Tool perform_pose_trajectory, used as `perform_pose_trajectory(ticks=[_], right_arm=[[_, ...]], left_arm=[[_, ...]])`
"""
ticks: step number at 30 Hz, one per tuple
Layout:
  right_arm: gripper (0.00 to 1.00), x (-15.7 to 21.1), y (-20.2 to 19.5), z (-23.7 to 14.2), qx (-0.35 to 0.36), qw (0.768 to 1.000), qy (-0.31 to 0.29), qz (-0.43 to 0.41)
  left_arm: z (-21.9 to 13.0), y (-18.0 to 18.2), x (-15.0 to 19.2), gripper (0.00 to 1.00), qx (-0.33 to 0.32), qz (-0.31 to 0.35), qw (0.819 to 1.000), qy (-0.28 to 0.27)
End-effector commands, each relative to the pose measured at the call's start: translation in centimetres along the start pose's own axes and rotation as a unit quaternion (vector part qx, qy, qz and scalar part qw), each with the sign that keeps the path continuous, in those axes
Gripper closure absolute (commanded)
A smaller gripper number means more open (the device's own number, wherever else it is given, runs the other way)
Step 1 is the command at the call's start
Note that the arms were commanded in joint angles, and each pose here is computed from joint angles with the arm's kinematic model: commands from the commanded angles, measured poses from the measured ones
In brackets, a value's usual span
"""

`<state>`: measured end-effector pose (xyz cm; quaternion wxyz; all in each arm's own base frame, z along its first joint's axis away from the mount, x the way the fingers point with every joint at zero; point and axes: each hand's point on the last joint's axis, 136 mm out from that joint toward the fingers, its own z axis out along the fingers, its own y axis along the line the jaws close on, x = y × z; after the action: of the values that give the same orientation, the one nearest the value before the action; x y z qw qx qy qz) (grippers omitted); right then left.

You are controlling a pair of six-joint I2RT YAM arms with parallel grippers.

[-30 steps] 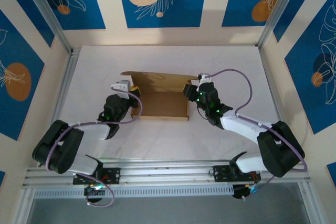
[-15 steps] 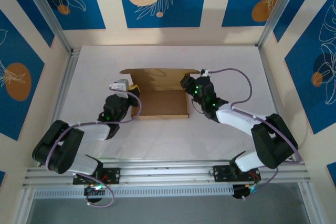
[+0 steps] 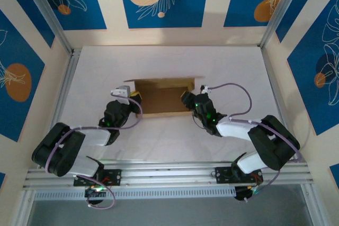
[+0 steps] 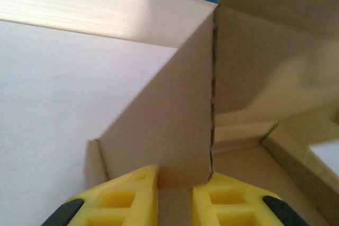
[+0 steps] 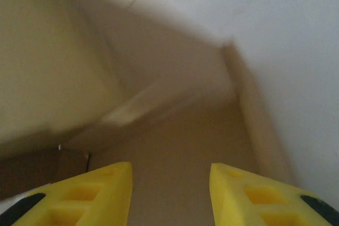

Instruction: Fold the paper box

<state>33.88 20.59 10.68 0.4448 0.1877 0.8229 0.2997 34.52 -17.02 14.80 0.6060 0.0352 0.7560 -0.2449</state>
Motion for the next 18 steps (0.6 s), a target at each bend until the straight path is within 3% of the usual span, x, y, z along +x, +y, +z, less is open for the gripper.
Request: perform_pose_trajectory(ticks=[1, 7, 11, 15, 18], right_arm=[[0.56, 0.8, -0.3, -0.2, -0.006, 1.000, 0.002, -0.021], [0.56, 0.6, -0.7, -0.2, 0.001, 0.999, 0.002, -0.054], [0.55, 0.1, 0.2, -0.2, -0.018, 0.996, 0.007, -0.088], [0.52, -0.9, 1.4, -0.9, -0.040, 0.992, 0.008, -0.122], [0.50, -2.3, 2.7, -2.1, -0.071, 0.985, 0.005, -0.158]], left_arm=[[-0.7, -2.3, -0.6, 0.79, 0.051, -0.007, 0.999, -0.014], [-0.8, -1.2, 1.2, 0.77, 0.027, 0.000, 1.000, 0.006], [-1.0, -1.4, 0.8, 0.75, 0.035, 0.000, 0.999, -0.010], [-1.5, -3.1, -1.4, 0.54, 0.068, 0.013, 0.997, -0.031], [-2.0, -5.8, -2.9, 0.41, 0.115, 0.073, 0.991, -0.018]])
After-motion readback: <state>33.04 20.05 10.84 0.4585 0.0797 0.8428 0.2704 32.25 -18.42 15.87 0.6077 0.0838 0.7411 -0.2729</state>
